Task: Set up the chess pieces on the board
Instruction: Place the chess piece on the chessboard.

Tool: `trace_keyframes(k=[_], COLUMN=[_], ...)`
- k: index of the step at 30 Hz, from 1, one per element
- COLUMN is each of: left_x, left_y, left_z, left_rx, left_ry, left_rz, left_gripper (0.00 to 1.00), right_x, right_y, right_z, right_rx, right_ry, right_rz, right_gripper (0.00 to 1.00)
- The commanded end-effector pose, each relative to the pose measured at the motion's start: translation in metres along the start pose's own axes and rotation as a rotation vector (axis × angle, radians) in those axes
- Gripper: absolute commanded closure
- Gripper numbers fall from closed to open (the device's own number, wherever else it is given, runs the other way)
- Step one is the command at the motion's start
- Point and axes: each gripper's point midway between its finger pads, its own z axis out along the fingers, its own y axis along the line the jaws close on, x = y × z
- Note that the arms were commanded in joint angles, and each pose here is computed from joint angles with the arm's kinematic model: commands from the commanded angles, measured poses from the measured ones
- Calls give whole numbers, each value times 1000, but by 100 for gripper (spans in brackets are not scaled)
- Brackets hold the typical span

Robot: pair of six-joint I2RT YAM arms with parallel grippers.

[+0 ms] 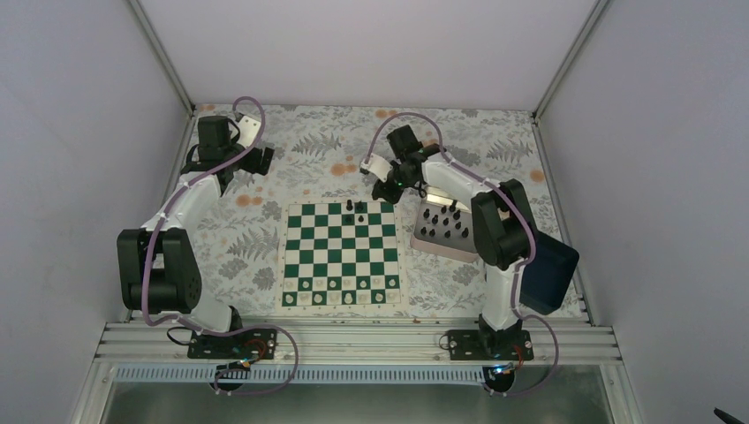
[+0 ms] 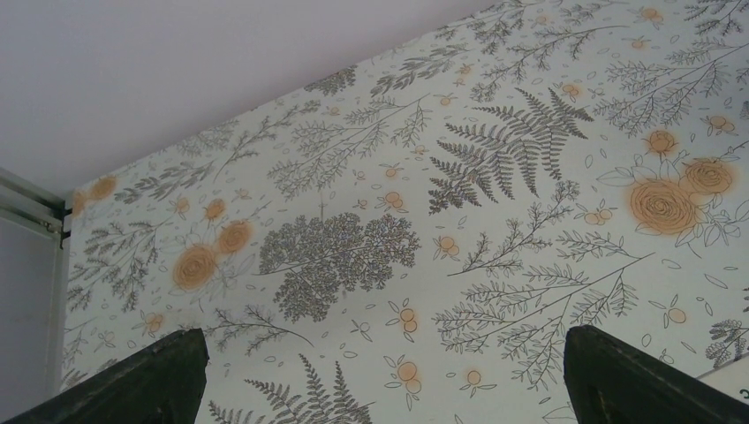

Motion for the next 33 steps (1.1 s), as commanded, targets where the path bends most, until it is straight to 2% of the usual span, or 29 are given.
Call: trace_keyframes(k=[1,28,33], left_x=[-4,1,1], left_y=[-3,-4,-4], left_z=[-3,0,0], left_rx=[14,15,18], left_ry=[-14,-3,-4], left_rz=[5,6,6], left_gripper=[0,0,0], right_x=[5,29,29], right_y=[12,13,12], right_z=[14,54,53], right_rx=[-43,-8,6], right_ry=[9,77,76], right_rz=[-10,-46,-44], right_gripper=[96,96,81])
